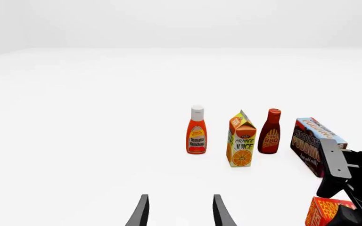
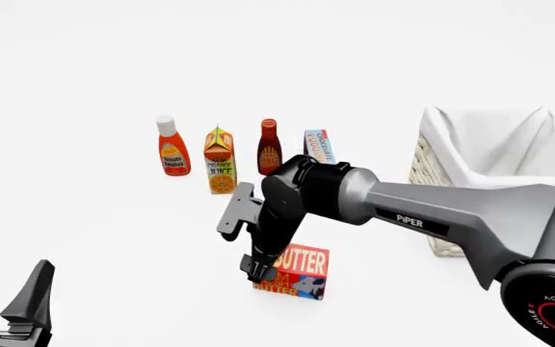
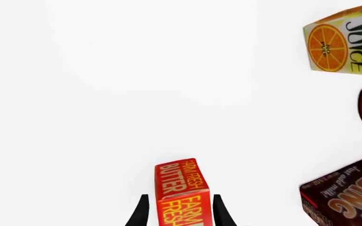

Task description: Pick the butter and place it in the basket.

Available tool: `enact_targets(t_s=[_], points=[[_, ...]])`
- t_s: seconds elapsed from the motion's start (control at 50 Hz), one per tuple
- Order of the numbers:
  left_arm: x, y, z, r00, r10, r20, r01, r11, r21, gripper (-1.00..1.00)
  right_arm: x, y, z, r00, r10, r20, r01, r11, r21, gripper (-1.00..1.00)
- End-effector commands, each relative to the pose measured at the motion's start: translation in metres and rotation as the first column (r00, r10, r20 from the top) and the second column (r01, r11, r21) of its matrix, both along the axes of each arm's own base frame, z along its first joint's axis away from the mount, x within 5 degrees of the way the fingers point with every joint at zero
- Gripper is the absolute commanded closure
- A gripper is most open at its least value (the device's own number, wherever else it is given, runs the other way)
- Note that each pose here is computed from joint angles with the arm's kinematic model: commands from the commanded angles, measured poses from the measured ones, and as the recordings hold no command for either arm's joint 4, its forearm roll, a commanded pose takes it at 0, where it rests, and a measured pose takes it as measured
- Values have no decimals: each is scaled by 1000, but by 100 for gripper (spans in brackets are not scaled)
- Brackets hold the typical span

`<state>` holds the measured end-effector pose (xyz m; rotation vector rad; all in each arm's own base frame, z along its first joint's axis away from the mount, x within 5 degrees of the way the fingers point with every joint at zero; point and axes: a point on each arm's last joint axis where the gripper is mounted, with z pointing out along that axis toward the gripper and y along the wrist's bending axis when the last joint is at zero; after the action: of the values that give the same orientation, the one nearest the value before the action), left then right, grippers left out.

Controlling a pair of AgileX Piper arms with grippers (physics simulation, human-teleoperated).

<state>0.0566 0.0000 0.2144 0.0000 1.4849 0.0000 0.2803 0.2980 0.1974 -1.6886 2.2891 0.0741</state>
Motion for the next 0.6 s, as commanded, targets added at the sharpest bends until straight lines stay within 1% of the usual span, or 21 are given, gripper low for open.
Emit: enact_targets(t_s=[0.02,0.6], points=[[0,0,0,1000,0,0,0,1000,0,-100,-1,-2,-2,1000,-5,-7,5,1000,-2,-100],[0,0,0,1000,0,0,0,1000,0,-100,13,-3,-10,1000,-9,-12,8,1000,-18,-100]])
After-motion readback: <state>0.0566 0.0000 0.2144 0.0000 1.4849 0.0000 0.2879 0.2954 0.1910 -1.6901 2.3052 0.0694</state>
